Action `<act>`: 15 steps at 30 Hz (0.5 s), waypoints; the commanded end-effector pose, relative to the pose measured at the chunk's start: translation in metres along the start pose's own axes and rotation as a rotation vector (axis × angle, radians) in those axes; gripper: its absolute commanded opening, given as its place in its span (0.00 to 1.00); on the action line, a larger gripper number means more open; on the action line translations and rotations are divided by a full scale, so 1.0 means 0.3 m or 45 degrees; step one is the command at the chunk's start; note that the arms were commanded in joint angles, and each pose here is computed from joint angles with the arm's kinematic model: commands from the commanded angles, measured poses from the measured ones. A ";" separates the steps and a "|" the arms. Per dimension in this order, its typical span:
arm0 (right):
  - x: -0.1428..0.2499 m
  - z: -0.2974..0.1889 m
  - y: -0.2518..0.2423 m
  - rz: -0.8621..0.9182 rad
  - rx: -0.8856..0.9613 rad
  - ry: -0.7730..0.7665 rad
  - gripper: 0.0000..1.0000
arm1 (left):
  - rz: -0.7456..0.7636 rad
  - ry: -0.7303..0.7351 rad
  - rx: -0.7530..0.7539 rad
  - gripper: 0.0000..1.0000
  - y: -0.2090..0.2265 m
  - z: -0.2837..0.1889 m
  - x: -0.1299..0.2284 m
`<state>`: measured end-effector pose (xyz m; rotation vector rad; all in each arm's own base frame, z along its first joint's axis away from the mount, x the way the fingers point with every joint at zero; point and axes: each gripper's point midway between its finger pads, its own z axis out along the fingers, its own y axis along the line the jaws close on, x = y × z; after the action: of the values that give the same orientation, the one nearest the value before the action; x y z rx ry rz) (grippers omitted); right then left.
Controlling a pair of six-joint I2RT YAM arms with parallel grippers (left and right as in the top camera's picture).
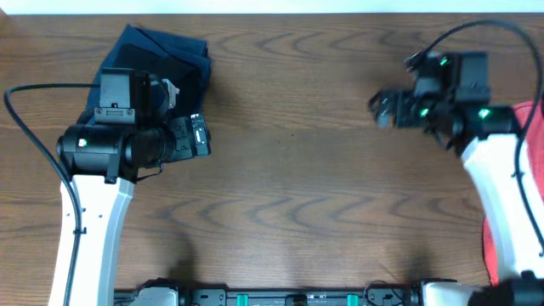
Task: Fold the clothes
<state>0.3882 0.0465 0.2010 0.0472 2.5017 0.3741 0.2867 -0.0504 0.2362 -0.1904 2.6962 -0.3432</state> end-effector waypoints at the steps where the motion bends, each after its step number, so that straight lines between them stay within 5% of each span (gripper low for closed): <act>1: -0.156 -0.082 -0.245 0.260 0.280 -0.168 0.99 | 0.019 -0.022 0.022 0.98 -0.013 -0.023 -0.013; 8: -0.231 -0.133 -0.736 0.647 0.567 -0.306 0.85 | 0.015 -0.004 0.018 0.98 -0.010 -0.022 -0.001; 15: -0.121 -0.084 -1.104 0.894 0.732 -0.276 0.80 | 0.015 -0.003 0.018 0.98 -0.010 -0.022 -0.001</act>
<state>0.4265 -0.2553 0.1642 1.0232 2.2560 -0.0591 0.2831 -0.0507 0.2348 -0.1927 2.7122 -0.3457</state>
